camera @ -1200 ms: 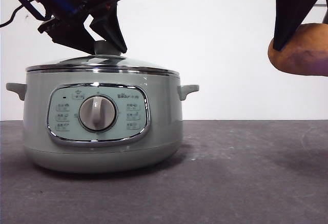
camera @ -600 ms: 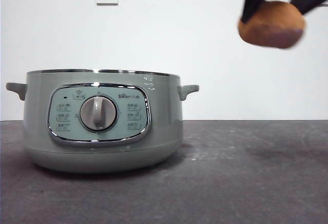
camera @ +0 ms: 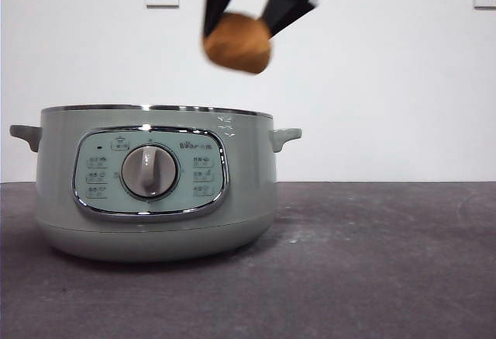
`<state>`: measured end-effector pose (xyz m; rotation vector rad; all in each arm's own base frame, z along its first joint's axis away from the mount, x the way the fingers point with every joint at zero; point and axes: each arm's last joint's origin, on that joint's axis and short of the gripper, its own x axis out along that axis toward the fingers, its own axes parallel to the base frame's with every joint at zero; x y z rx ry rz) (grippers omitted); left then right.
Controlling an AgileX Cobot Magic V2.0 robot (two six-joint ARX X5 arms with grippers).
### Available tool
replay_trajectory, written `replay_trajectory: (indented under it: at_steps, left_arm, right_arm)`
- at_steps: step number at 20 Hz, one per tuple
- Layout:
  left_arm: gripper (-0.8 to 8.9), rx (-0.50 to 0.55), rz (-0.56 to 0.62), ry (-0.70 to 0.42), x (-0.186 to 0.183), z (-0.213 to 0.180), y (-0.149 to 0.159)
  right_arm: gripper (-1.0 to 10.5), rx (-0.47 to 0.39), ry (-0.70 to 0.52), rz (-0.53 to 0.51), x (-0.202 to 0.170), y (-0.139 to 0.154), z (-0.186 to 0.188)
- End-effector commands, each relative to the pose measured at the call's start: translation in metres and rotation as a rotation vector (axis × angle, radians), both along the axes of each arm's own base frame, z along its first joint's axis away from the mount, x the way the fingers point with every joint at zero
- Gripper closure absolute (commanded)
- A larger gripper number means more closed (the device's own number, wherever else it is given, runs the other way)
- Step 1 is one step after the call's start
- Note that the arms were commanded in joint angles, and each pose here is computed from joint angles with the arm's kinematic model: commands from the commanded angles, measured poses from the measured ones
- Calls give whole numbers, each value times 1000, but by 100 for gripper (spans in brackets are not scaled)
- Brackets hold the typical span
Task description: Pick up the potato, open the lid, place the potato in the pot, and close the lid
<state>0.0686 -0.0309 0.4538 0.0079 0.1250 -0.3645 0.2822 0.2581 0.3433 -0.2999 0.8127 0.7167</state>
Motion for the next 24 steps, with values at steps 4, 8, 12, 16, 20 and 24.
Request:
replay_trajectory:
  at_steps: [4,8,12,16,20,24]
  left_arm:
    - [821,-15,12,-34,-12,5,6]
    - [821,-5,15,-14,-12,3,6]
    - [821,9,62,-2,-12,1,8]
    - [821,10,63,1,-11,1,8]
    - [821,22,63,23,-12,-2,8]
    - [821,38,62,53,-12,-5,8]
  right_arm:
    - [962,-86,12,116,30,57,-55]
    - [962,-114,3,159,39,80,-92]
    - [962,-145,24,175,43,87,-115]
    - [955,-167,37,196,44,87,-120]
    - [900,-184,59,198,42,86,-122]
    - [469,-191,79,187,41,85,-123]
